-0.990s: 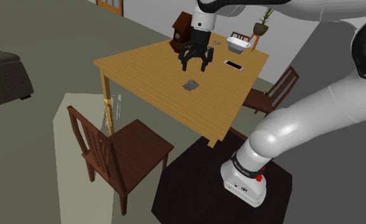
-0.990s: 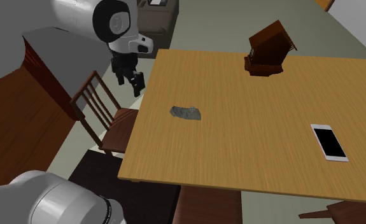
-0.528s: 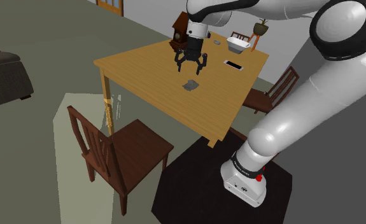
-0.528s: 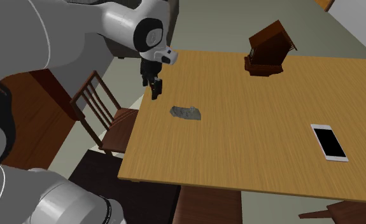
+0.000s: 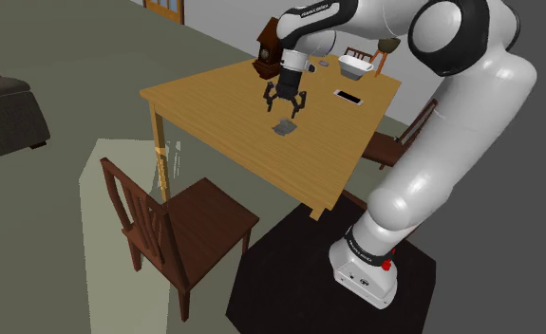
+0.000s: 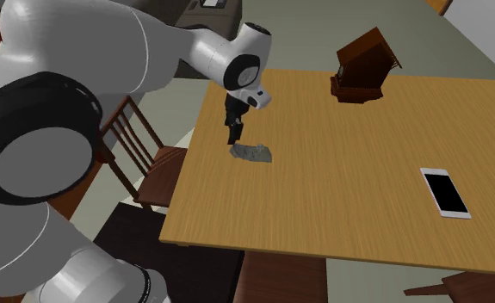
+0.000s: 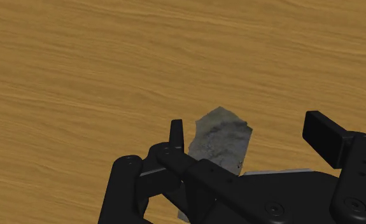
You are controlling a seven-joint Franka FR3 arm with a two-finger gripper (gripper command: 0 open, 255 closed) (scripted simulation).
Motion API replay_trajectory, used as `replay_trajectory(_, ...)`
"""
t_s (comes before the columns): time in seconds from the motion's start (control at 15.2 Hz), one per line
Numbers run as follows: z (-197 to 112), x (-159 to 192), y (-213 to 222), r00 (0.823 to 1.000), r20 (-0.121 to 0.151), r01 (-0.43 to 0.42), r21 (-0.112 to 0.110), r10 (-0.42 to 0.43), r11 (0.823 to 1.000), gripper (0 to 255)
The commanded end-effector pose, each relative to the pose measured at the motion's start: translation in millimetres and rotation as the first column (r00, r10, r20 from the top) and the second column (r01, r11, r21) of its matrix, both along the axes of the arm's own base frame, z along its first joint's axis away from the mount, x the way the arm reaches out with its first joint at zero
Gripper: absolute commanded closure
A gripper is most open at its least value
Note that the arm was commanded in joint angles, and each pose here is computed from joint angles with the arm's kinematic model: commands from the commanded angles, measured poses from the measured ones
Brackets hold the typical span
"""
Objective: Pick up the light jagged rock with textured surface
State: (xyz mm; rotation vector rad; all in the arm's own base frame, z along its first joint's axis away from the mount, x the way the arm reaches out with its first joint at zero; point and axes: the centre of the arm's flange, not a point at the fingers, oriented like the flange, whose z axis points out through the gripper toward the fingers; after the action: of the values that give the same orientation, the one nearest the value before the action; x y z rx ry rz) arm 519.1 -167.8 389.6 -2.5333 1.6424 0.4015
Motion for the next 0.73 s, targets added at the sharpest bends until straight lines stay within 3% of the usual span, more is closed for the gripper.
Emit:
replay_trajectory(0.0,-18,5,-23,0.995,-0.017,0.095,-0.001,-0.095,0.995,0)
replay_trajectory(0.26,-53,6,-68,0.960,-0.048,0.275,-0.006,-0.275,0.961,0)
replay_trajectory(0.66,-81,6,-71,0.957,-0.050,0.286,-0.006,-0.286,0.958,0)
